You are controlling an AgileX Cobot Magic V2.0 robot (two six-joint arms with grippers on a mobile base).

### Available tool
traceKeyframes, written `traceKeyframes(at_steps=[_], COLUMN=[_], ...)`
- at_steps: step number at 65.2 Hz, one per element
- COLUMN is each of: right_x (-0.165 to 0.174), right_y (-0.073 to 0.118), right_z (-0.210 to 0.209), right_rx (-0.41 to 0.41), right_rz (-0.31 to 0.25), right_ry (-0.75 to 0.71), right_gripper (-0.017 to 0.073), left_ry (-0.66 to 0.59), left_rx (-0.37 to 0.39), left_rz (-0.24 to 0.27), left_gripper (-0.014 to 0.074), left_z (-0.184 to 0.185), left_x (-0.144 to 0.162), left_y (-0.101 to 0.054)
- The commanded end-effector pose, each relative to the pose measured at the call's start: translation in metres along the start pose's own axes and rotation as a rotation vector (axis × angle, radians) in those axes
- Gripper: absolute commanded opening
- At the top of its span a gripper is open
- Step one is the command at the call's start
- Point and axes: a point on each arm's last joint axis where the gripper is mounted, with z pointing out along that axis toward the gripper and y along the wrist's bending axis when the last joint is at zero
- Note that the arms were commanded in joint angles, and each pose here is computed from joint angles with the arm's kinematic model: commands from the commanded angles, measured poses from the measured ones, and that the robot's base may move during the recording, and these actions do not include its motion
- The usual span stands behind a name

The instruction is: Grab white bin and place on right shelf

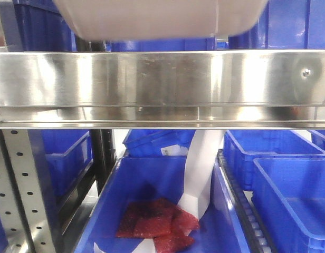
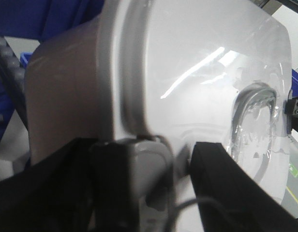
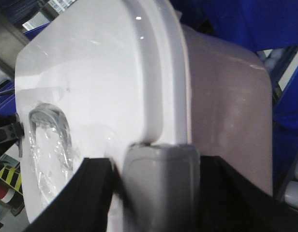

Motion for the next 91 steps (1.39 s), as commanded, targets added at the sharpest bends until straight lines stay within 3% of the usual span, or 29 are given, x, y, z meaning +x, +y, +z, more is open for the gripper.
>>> traceKeyframes(at_steps=[1, 13, 28, 37, 47, 59, 73, 91], right_x=[-0.009, -0.007, -0.004, -0.004, -0.005, -0.011, -0.014, -0.018], right_y=[0.036, 0.019, 0.004, 0.002, 0.000, -0.007, -0.013, -0.021], right_z=[-0.003, 0.008, 0.019, 0.020, 0.020, 0.021, 0.020, 0.020], right_rx=[-0.213, -0.190, -0.182, -0.176, -0.164, -0.086, -0.035, 0.054], right_rz=[0.041, 0.083, 0.148, 0.152, 0.153, 0.160, 0.165, 0.154], right_ry=[-0.030, -0.016, 0.015, 0.013, 0.002, -0.070, -0.115, -0.165], right_gripper=[0.0382, 0.0384, 0.0391, 0.0512, 0.0631, 0.0636, 0.0636, 0.0636], left_ry=[-0.052, -0.072, -0.059, -0.067, -0.091, -0.116, -0.154, -0.147], left_rx=[0.234, 0.167, 0.137, 0.124, 0.091, 0.056, -0.010, -0.061], left_rz=[-0.033, -0.072, -0.073, -0.074, -0.076, -0.079, -0.120, -0.098], left_gripper=[0.0262, 0.0262, 0.0264, 0.0281, 0.0386, 0.0475, 0.0477, 0.0477], left_z=[0.001, 0.012, 0.017, 0.017, 0.017, 0.016, 0.013, 0.012], left_x=[-0.012, -0.012, -0.009, -0.010, -0.012, -0.014, -0.018, -0.017], left_y=[-0.039, -0.020, -0.012, -0.011, -0.008, -0.004, 0.005, 0.010])
